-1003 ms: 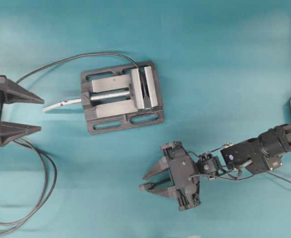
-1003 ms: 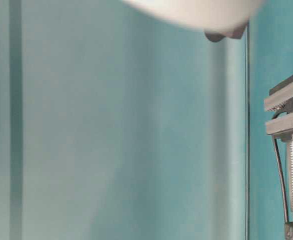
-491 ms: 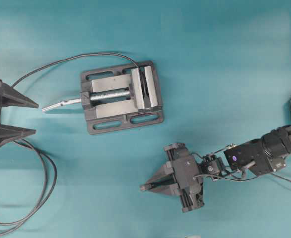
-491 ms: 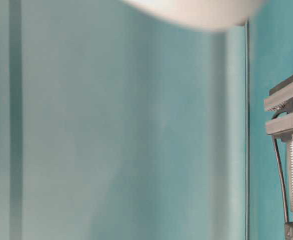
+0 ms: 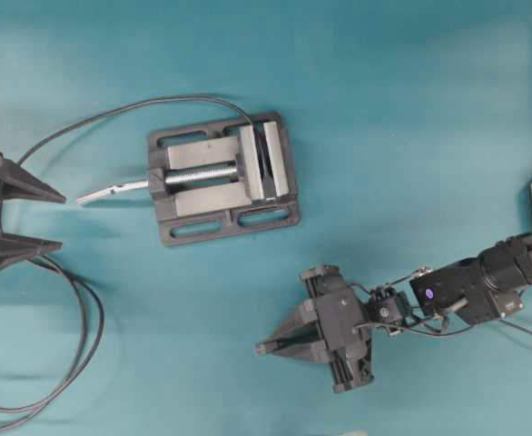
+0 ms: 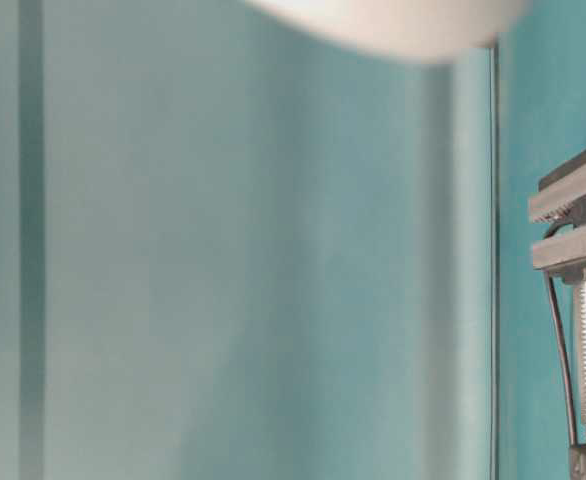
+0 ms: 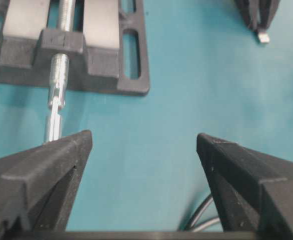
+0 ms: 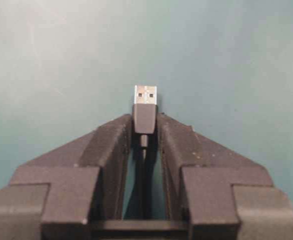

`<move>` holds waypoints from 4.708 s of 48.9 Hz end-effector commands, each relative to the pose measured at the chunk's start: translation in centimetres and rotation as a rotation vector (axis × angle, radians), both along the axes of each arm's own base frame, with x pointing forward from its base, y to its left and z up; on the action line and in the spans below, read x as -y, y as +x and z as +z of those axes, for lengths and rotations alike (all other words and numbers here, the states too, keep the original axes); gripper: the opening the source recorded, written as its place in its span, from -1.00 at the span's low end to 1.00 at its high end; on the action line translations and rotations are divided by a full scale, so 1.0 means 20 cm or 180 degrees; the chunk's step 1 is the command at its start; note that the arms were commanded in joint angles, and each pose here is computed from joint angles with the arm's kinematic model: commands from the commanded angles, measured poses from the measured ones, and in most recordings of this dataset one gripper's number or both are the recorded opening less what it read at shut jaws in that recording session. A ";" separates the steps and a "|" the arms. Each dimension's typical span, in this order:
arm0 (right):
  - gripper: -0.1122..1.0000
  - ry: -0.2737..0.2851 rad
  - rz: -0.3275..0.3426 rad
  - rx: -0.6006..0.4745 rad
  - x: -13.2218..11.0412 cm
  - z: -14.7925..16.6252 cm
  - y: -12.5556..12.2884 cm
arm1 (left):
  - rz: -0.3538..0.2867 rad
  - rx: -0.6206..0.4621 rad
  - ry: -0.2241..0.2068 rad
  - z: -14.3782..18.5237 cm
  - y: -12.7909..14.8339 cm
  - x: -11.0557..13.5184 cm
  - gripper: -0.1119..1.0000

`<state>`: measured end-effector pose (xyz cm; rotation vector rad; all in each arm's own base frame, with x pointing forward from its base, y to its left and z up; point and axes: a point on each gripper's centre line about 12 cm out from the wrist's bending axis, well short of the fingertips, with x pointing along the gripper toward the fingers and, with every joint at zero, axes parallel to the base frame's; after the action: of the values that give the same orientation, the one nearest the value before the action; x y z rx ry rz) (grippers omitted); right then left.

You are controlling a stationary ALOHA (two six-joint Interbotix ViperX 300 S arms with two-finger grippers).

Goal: Insert the USB cable into the fixed female connector.
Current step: 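Hold the USB plug in the right gripper and lift it toward the vise, then move the right gripper to align the USB plug with the vise connector, then push the USB plug forward into the female connector with the right gripper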

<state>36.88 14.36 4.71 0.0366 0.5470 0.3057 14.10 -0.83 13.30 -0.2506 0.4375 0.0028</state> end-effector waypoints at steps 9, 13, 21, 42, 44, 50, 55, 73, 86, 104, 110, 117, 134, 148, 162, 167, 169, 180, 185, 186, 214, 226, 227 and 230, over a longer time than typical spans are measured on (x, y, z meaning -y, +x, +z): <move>-0.44 0.0081 -0.0403 0.0169 0.01 0.13 0.01 | 0.0012 0.0037 -0.0049 0.02 0.01 0.00 0.99; -0.44 0.0042 -0.0643 0.0283 0.04 0.19 0.03 | 0.0016 0.0041 -0.0064 0.02 0.00 0.00 0.99; -0.44 -0.0125 -0.1141 0.0252 0.07 0.21 0.05 | 0.0017 0.0055 -0.0075 0.02 0.00 0.00 0.99; -0.44 -0.0552 -0.3036 0.0307 0.14 0.20 0.14 | 0.0012 0.0060 -0.0075 0.03 0.00 0.00 0.99; -0.44 -0.0597 -0.3193 0.0319 0.14 0.20 0.15 | 0.0017 0.0055 -0.0075 0.02 0.00 0.00 0.99; -0.44 -0.0729 -0.3714 0.0306 0.16 0.20 0.17 | 0.0017 0.0055 -0.0075 0.02 0.00 0.00 0.99; -0.44 -0.0795 -0.4096 0.0265 0.18 0.20 0.17 | 0.0017 0.0060 -0.0075 0.03 0.00 0.00 0.99; -0.44 -0.0650 -0.4549 0.0253 0.25 0.24 0.25 | 0.0019 0.0059 -0.0080 0.03 0.00 0.00 0.99; -0.44 -0.0599 -0.4882 0.0180 0.23 0.29 0.25 | 0.0019 0.0064 -0.0080 0.03 0.00 0.00 0.99; -0.44 -0.0681 -0.4989 0.0262 0.24 0.34 0.26 | 0.0019 0.0064 -0.0080 0.03 0.00 0.00 0.99; -0.44 -0.0675 -0.5002 0.0258 0.24 0.34 0.26 | 0.0014 0.0054 -0.0079 0.02 0.00 0.00 0.99; -0.44 -0.0653 -0.5039 0.0237 0.25 0.34 0.27 | 0.0017 0.0060 -0.0075 0.03 0.00 0.00 0.99; -0.44 -0.0603 -0.5260 0.0150 0.27 0.34 0.28 | 0.0017 0.0060 -0.0075 0.03 0.00 0.00 0.99; -0.44 -0.0562 -0.5317 0.0151 0.29 0.35 0.33 | 0.0019 0.0059 -0.0080 0.03 0.00 0.00 0.99; -0.44 -0.0641 -0.5363 0.0132 0.32 0.36 0.34 | 0.0017 0.0055 -0.0075 0.02 0.00 0.00 0.99; -0.44 -0.0641 -0.5368 0.0132 0.33 0.36 0.34 | 0.0012 0.0055 -0.0075 0.02 0.00 0.00 0.99; -0.44 -0.0652 -0.5372 0.0128 0.33 0.36 0.34 | 0.0017 0.0055 -0.0075 0.02 0.00 0.00 0.99; -0.44 -0.0664 -0.5389 0.0085 0.33 0.34 0.33 | 0.0019 0.0059 -0.0080 0.02 0.00 0.00 0.99; -0.44 -0.0664 -0.5394 0.0085 0.34 0.34 0.33 | 0.0017 0.0055 -0.0075 0.02 0.00 0.00 0.99; -0.44 -0.0654 -0.5394 0.0088 0.34 0.35 0.33 | 0.0017 0.0060 -0.0075 0.03 0.00 0.00 0.99; -0.44 -0.0684 -0.5516 0.0077 0.41 0.32 0.35 | 0.0017 0.0060 -0.0075 0.02 0.00 0.00 0.99; -0.44 -0.0696 -0.5616 0.0100 0.46 0.32 0.37 | 0.0019 0.0059 -0.0080 0.03 0.00 0.00 0.99; -0.44 -0.0700 -0.5624 0.0101 0.47 0.32 0.37 | 0.0017 0.0060 -0.0075 0.03 0.00 0.00 0.99; -0.44 -0.0692 -0.5642 0.0112 0.48 0.33 0.38 | 0.0019 0.0059 -0.0080 0.03 0.00 0.00 0.99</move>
<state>43.71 7.17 10.17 0.2458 0.3717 -1.4204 13.78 -0.84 13.39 -0.2686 0.4289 0.0022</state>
